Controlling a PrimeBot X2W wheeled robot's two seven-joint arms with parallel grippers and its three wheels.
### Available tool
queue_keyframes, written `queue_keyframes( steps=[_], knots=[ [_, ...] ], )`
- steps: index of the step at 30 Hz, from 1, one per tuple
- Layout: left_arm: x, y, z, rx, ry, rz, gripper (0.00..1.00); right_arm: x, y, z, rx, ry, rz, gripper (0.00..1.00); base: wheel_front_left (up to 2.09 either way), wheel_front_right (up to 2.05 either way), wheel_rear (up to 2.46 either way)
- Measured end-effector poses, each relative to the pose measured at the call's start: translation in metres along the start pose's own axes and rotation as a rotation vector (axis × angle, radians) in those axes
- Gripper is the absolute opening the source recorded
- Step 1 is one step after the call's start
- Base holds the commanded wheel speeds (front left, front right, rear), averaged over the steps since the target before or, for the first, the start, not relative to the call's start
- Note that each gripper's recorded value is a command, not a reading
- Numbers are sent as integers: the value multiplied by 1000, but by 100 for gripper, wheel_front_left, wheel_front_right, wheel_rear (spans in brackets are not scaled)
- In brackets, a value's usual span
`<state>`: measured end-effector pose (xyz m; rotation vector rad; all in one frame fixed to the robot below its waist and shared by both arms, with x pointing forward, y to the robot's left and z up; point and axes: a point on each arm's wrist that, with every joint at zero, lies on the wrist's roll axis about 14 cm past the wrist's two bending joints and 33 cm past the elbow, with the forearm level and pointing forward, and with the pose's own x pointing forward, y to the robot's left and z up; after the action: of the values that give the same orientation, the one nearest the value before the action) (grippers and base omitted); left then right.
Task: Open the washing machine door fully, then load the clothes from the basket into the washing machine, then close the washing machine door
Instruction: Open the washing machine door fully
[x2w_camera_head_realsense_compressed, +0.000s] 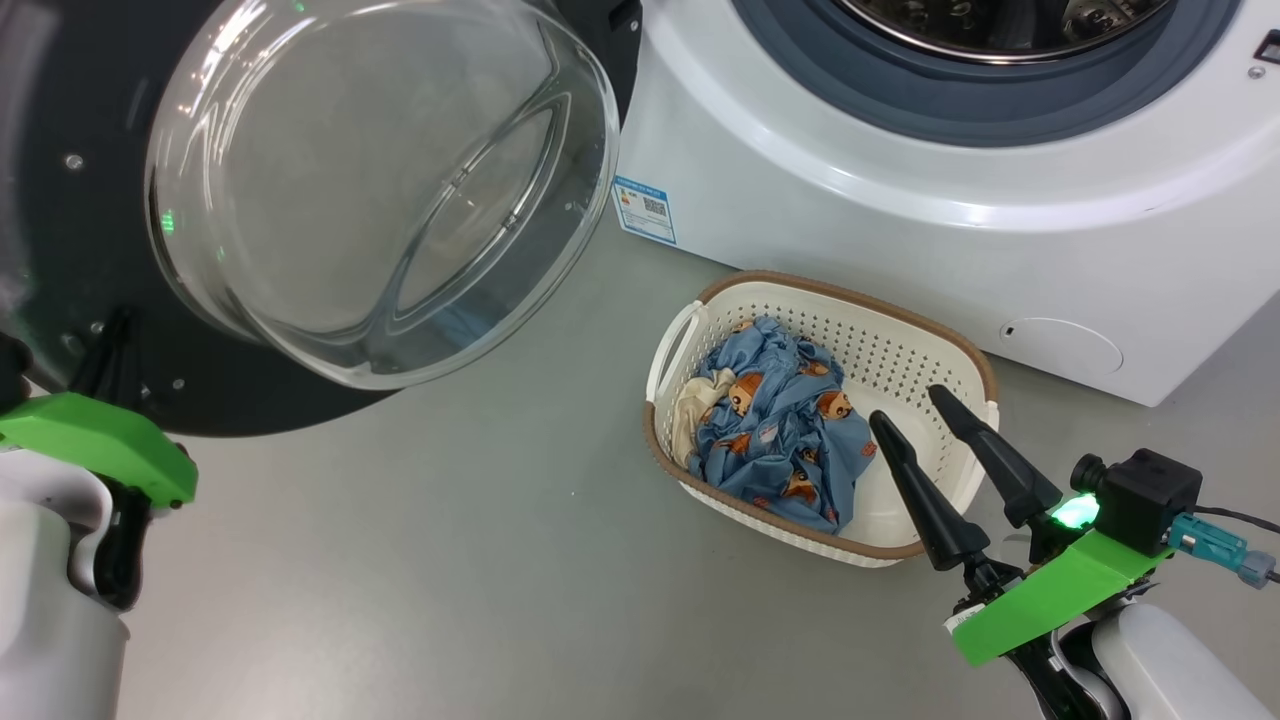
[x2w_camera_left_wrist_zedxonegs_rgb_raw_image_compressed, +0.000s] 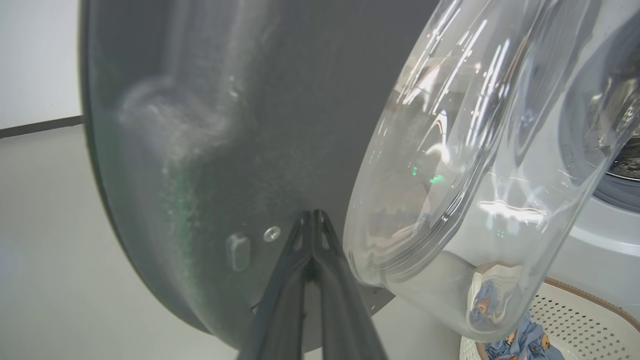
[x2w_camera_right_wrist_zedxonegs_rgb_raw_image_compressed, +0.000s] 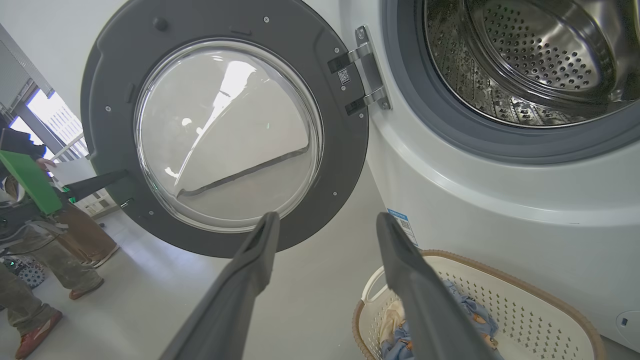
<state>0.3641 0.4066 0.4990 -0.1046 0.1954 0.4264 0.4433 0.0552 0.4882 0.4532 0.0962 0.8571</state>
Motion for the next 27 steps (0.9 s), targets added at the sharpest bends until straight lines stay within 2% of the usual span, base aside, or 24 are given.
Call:
queue_keyframes(
  steps=[17, 27],
  knots=[
    [-7, -7, 8, 11, -40, -46, 0, -4, 13, 16, -24, -32, 3, 100, 0, 0, 0],
    [-23, -7, 10, -16, -74, -77, 0, -8, 24, 28, -43, -55, 8, 100, 0, 0, 0]
  ],
)
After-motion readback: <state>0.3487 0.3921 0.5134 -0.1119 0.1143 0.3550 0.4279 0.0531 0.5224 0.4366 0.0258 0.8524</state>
